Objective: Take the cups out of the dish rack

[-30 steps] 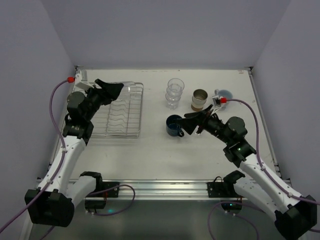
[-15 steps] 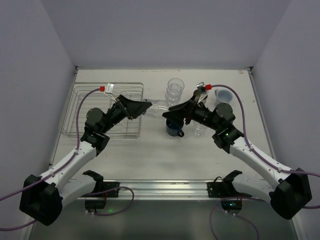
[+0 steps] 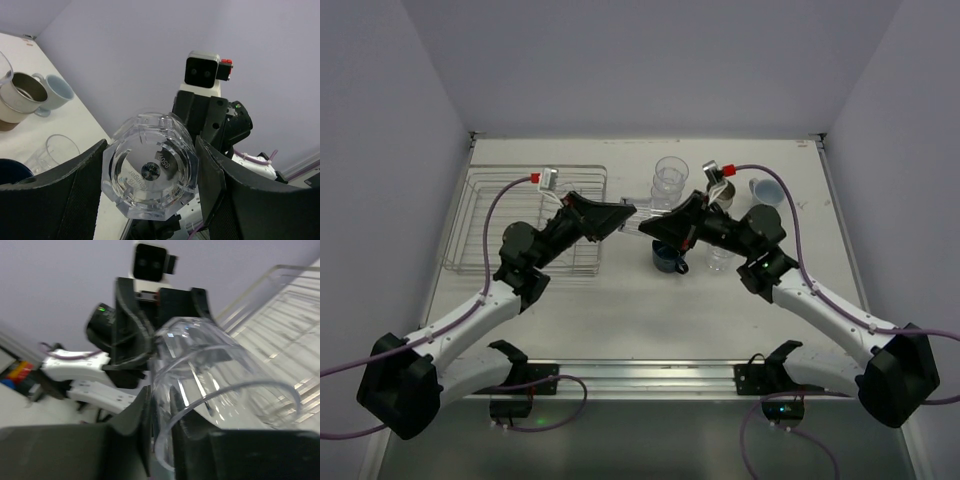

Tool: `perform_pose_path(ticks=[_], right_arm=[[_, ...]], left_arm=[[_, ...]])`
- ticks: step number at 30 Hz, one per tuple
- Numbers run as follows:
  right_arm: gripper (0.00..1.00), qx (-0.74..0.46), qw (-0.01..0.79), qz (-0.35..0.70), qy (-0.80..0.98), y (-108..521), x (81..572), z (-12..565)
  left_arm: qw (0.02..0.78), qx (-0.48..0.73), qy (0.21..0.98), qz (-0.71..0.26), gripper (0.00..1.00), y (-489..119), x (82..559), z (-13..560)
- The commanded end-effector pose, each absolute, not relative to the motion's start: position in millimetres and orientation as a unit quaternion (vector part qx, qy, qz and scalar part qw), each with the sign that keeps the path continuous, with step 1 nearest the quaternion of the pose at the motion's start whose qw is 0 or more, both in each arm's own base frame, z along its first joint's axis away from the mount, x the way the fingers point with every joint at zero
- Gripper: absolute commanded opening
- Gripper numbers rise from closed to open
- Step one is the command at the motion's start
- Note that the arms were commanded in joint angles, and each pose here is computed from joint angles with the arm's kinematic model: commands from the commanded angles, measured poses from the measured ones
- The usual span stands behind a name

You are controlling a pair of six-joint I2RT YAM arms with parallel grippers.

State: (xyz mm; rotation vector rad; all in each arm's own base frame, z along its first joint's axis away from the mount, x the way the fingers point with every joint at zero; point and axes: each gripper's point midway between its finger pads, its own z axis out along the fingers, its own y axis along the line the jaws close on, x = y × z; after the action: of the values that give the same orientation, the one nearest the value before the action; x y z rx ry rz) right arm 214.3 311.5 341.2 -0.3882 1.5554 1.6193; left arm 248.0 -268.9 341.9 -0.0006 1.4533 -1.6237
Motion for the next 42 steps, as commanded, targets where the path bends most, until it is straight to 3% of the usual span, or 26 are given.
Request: perform_pose_path(ticks=[1,2,3,5,6,7,9,15,20,23,33,42], right_arm=[[0.07,-0.169,0.440,0.663,0.581,310.4,207.0,359.6],[0.01,-0.165,0.444,0.661,0.582,308.0,206.2,357.9],[0.00,-0.159,0.453,0.656,0.583,305.6,208.9,358.8],[0.00,-0.161,0.456,0.631,0.607,302.9,211.8,347.6],[0.00,-0.163,0.467,0.621,0.608,298.4,209.4,355.0],[0.00,-0.156,0.470,0.592,0.635,294.1,215.6,341.0],[0.00,-0.157,0.492,0.565,0.644,283.0,214.4,349.1],[0.00,-0.122,0.505,0.355,0.777,220.2,242.5,304.1],[0.00,-0.074,0.456,0.118,0.879,142.4,267.8,252.3],[0.00,-0.076,0.415,0.058,0.905,123.7,272.3,233.9],[0.00,-0.107,0.303,-0.002,0.947,126.3,292.1,183.7],[0.00,-0.124,0.270,-0.016,0.955,135.0,309.4,167.5]], left_arm=[[0.491,0.016,0.567,-0.662,0.42,-267.4,243.3,359.3],[0.497,0.021,0.564,-0.660,0.50,-266.7,242.1,365.3],[0.498,0.027,0.579,-0.645,0.67,-267.6,244.6,359.0],[0.515,0.036,0.588,-0.622,0.82,-263.4,244.5,365.5],[0.527,0.047,0.617,-0.583,0.95,-260.9,250.4,360.8],[0.544,0.052,0.619,-0.564,0.99,-253.7,248.7,368.3],[0.568,0.060,0.647,-0.505,1.00,-241.0,254.3,365.5],[0.607,0.094,0.717,-0.330,1.00,-188.3,250.4,347.1],[0.607,0.125,0.741,-0.258,1.00,-161.8,238.0,303.2],[0.616,0.113,0.744,-0.233,1.00,-149.1,237.3,284.3],[0.615,0.141,0.745,-0.216,1.00,-147.0,234.8,276.2],[0.629,0.135,0.732,-0.224,1.00,-143.3,228.7,285.4]])
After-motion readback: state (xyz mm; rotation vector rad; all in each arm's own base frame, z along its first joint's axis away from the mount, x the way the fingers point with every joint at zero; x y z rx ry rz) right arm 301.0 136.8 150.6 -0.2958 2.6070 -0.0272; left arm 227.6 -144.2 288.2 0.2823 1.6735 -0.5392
